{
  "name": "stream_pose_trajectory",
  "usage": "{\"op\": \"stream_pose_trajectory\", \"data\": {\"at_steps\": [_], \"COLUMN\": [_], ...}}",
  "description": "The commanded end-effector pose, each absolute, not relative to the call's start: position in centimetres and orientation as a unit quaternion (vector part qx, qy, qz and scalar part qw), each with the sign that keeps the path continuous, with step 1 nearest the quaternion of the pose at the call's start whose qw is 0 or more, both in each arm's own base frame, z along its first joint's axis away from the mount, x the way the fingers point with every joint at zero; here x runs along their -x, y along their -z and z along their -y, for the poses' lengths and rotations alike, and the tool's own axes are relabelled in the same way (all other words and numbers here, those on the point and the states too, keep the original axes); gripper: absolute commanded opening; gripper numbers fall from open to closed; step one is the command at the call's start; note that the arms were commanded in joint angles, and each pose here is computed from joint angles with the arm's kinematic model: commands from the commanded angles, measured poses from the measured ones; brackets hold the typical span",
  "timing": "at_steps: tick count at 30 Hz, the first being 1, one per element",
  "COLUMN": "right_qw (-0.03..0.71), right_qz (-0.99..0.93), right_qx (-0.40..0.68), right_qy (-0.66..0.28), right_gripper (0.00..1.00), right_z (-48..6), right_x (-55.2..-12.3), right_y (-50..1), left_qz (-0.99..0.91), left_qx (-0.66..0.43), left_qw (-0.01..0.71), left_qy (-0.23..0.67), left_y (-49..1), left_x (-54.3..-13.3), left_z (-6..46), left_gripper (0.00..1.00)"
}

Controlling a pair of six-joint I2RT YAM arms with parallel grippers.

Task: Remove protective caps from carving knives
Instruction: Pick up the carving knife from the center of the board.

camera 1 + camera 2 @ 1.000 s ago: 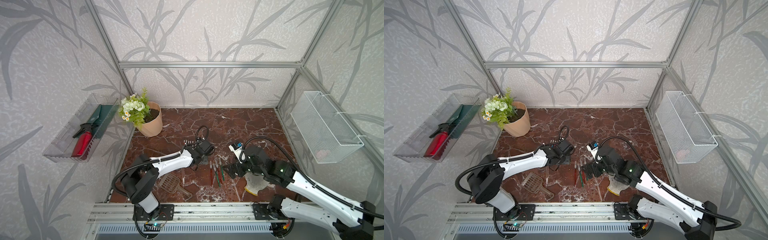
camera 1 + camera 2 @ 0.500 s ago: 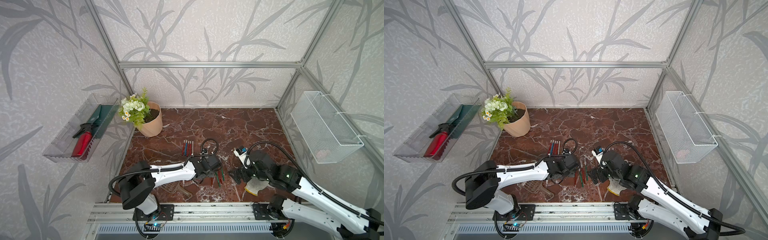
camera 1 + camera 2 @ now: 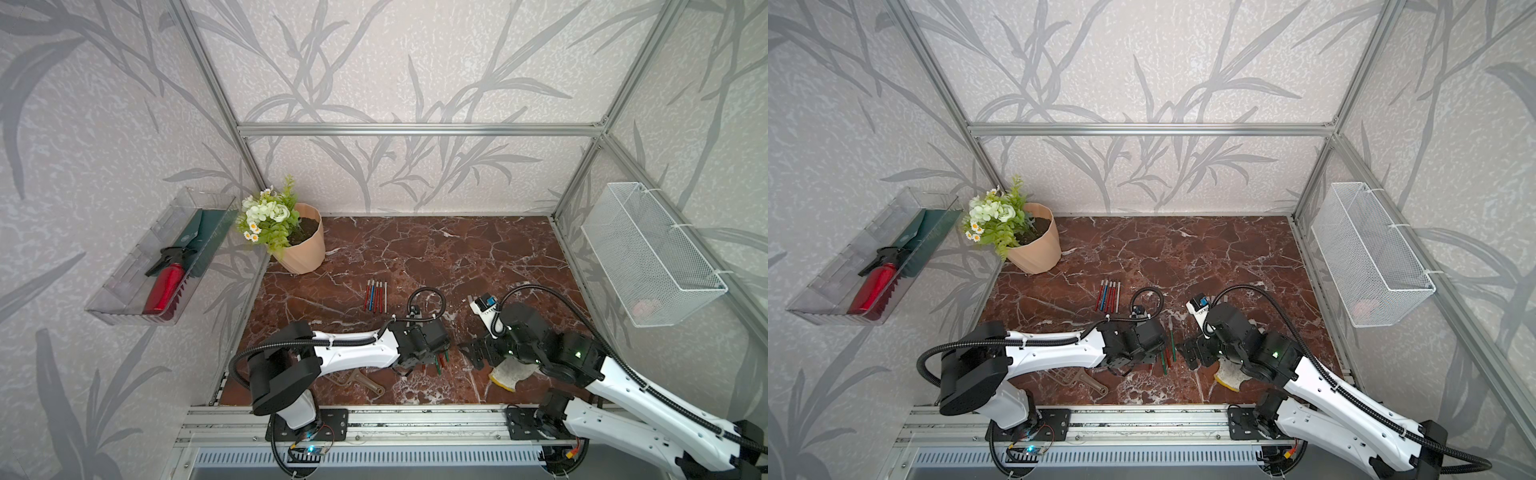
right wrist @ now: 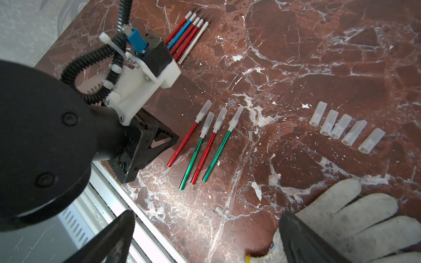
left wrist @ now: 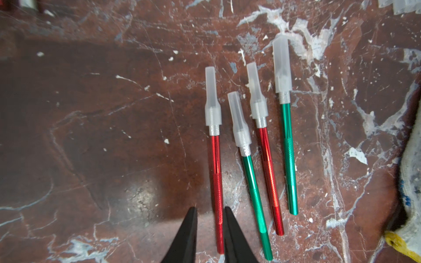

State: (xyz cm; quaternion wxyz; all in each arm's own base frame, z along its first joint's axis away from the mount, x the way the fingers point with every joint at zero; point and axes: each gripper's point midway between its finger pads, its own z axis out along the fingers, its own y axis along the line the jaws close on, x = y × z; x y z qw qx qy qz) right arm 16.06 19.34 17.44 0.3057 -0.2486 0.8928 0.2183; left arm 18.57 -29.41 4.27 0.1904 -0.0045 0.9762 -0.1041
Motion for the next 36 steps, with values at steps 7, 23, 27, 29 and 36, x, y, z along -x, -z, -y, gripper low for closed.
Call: {"op": "stream_pose_trajectory", "data": {"at_steps": [7,23,27,29,36], "right_qw": [0.302,0.304,0.303,0.303,0.303], "right_qz": [-0.898,-0.899,-0.899,-0.900,-0.900], "right_qx": [0.239,0.237,0.236,0.235,0.232], "right_qy": [-0.213,-0.210,-0.210,-0.210,-0.208], "right_gripper": [0.99,0.99,0.99,0.99,0.99], "right_z": [-18.9,-18.7,-18.7,-18.7,-18.6], "right_x": [-15.8,-15.9,-15.9,-15.9,-15.9], "right_y": [-17.0,-16.9,-16.8,-16.7,-16.5], "left_qz": [-0.977,-0.982,-0.983,-0.984,-0.984], "left_qx": [0.012,0.005,0.006,0.006,0.005], "left_qw": [0.186,0.171,0.172,0.171,0.174], "left_qy": [0.102,0.078,0.060,0.051,0.036], "left_y": [-3.3,-1.8,-1.6,-1.4,-1.2], "left_x": [-18.5,-18.4,-18.3,-18.3,-18.3], "left_z": [29.8,30.0,29.2,28.8,28.4], "left_gripper": [0.28,0.22,0.17,0.16,0.12]}}
